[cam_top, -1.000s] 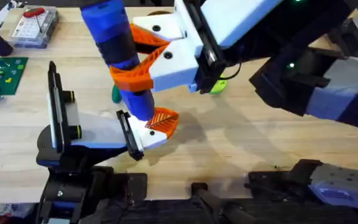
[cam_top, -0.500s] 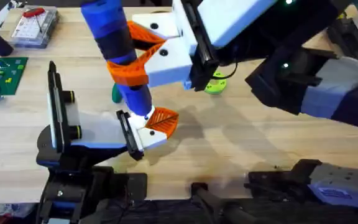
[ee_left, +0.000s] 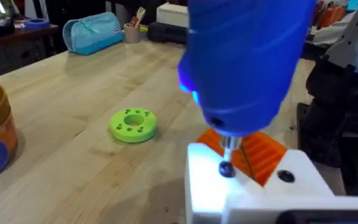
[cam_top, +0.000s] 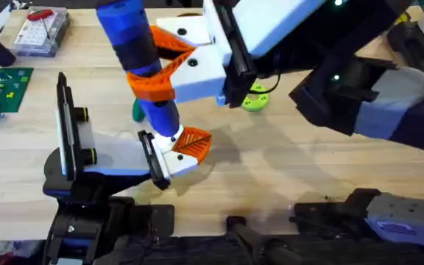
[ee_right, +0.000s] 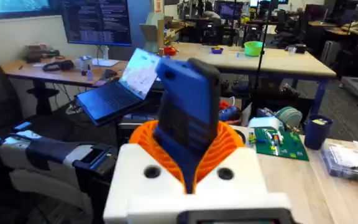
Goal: Pick up the gripper from the table and insert it into the empty holder that is missing its gripper. Then pick up a screw, insert it into the mounting hole, and use the screwdriver to tighten it. Finally, clean up the table by picking up the vegetable and placing it into the bucket.
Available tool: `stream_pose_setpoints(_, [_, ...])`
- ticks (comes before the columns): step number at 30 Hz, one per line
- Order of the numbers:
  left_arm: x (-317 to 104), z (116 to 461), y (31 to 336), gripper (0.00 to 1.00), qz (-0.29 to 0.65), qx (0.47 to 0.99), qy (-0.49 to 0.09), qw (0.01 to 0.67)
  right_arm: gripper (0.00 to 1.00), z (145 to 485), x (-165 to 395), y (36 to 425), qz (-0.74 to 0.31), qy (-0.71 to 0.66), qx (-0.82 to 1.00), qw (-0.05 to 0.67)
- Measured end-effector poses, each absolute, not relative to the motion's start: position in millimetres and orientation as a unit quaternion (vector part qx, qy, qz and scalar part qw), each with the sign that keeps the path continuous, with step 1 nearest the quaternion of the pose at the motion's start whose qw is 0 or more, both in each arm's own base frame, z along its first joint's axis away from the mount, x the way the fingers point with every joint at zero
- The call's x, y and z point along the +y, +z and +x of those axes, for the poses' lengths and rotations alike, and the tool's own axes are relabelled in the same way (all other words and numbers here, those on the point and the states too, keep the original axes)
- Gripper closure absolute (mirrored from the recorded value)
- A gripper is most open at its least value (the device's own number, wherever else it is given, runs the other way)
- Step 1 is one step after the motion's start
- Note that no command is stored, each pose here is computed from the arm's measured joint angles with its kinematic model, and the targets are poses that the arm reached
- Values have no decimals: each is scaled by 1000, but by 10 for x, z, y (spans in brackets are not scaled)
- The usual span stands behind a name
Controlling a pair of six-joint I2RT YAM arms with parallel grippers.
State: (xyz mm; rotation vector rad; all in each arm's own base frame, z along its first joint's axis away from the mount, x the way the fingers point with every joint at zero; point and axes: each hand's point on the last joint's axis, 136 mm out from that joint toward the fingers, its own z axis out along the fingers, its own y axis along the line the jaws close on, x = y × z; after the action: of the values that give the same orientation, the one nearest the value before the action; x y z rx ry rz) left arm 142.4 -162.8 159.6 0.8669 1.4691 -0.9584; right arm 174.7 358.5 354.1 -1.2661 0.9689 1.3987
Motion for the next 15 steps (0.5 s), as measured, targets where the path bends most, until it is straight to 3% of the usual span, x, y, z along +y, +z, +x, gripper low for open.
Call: stream_pose_setpoints(15, [-1628,1424,1596,996,367,623,-406,558,975,1748,3606,3485,-522,576,407,480])
